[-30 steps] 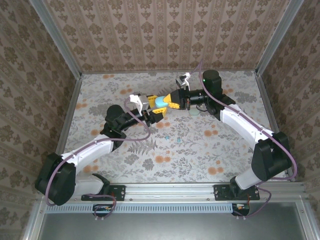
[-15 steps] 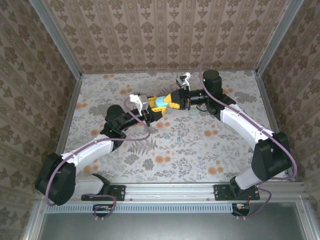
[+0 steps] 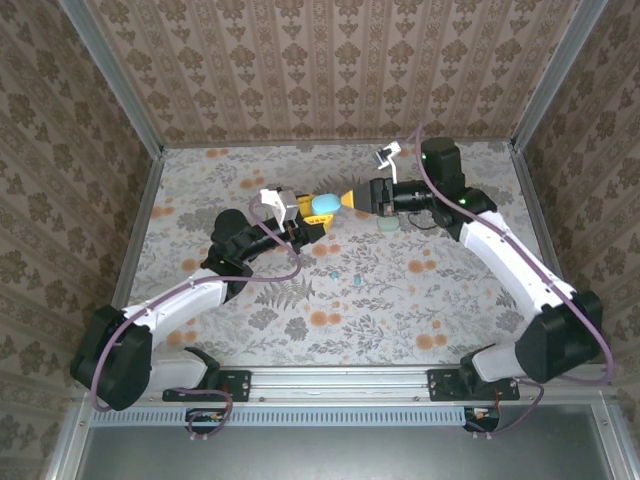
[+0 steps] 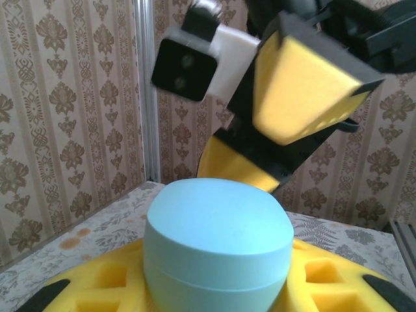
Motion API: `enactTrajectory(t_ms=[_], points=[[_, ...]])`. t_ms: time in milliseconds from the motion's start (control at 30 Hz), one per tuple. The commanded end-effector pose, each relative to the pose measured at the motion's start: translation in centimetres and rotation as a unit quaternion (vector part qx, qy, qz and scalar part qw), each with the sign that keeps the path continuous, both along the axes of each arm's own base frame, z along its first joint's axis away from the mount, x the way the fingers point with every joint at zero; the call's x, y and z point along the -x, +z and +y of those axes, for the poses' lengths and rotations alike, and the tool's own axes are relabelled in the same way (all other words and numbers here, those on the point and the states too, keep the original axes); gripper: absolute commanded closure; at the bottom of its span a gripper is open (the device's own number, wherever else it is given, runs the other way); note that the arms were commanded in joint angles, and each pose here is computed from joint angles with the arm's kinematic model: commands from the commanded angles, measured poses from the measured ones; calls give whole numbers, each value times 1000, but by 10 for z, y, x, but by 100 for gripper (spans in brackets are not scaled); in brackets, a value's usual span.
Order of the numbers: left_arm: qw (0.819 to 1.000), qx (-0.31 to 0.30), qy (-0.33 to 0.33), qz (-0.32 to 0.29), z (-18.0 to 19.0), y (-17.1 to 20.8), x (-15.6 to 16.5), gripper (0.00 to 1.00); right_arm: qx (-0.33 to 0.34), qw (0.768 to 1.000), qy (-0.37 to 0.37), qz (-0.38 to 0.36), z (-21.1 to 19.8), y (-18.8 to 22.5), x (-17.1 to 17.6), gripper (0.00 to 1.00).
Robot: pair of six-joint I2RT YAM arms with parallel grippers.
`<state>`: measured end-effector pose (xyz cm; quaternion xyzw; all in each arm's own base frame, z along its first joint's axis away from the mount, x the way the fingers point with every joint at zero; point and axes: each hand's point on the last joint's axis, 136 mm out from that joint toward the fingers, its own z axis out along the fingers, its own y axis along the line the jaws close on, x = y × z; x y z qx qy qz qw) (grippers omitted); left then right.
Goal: Insert wireless bluetooth earbuds into charging case
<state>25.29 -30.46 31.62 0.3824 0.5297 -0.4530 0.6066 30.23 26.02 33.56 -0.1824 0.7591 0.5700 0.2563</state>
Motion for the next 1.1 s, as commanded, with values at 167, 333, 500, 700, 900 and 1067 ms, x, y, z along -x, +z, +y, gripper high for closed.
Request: enactTrajectory(t_ms=[167,333,500,700,900,1067], points=[[999,19,-28,-3,-5,14,4,74,81,984,-1,-158,-11,-8,12,33],[999,21,-35,0,-7,15,5,74,118,980,5,-159,-5,-24,11,33],[999,20,-39,1,-7,15,5,74,120,979,7,-162,-1,-25,8,33],[999,21,-40,2,-8,17,5,74,132,978,3,-161,3,-30,2,33],[998,15,-61,4,-11,16,11,74,131,979,-16,-155,4,-26,-8,34],[998,3,-62,8,-11,11,12,74,93,985,-12,-144,4,-9,-8,34]])
